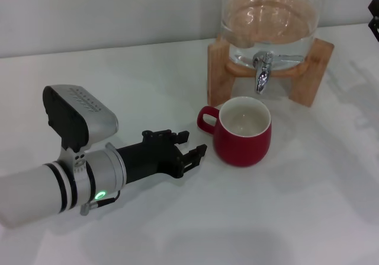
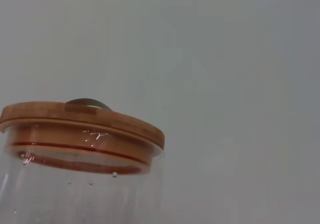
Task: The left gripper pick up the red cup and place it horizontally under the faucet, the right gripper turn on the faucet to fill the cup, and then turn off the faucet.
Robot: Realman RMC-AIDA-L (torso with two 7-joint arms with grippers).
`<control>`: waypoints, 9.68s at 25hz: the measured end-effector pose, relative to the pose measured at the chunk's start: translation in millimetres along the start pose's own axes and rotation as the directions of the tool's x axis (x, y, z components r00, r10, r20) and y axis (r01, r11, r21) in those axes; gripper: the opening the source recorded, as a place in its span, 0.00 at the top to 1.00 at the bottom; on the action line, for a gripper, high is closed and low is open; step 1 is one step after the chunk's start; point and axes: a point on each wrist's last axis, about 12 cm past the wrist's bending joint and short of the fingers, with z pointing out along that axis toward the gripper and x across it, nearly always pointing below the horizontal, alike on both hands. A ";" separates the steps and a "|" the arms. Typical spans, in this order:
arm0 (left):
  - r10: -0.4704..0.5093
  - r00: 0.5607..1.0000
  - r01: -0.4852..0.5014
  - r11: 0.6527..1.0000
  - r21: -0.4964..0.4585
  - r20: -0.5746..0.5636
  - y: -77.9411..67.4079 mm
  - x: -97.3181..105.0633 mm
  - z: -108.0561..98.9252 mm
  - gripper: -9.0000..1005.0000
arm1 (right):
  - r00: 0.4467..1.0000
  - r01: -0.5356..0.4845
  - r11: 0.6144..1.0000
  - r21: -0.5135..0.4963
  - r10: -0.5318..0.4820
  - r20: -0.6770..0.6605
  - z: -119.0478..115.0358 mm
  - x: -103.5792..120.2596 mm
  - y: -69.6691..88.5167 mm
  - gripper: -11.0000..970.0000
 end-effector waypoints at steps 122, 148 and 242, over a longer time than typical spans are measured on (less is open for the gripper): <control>0.094 0.996 -0.093 0.974 0.206 0.005 0.7 -45.2 -2.7 0.53 | 0.998 -0.023 0.999 -0.045 0.025 0.051 -15.9 -4.4 8.4 0.38; 0.202 0.965 -0.234 0.951 0.204 0.164 -4.1 -22.1 -35.6 0.53 | 0.998 0.002 0.999 0.033 -0.004 0.059 -15.9 -6.6 -5.7 0.38; 0.442 0.666 0.224 0.651 -0.726 0.601 103.0 -14.2 -165.2 0.14 | 0.992 -0.100 0.853 -0.512 0.047 -0.116 -18.6 10.4 66.4 0.38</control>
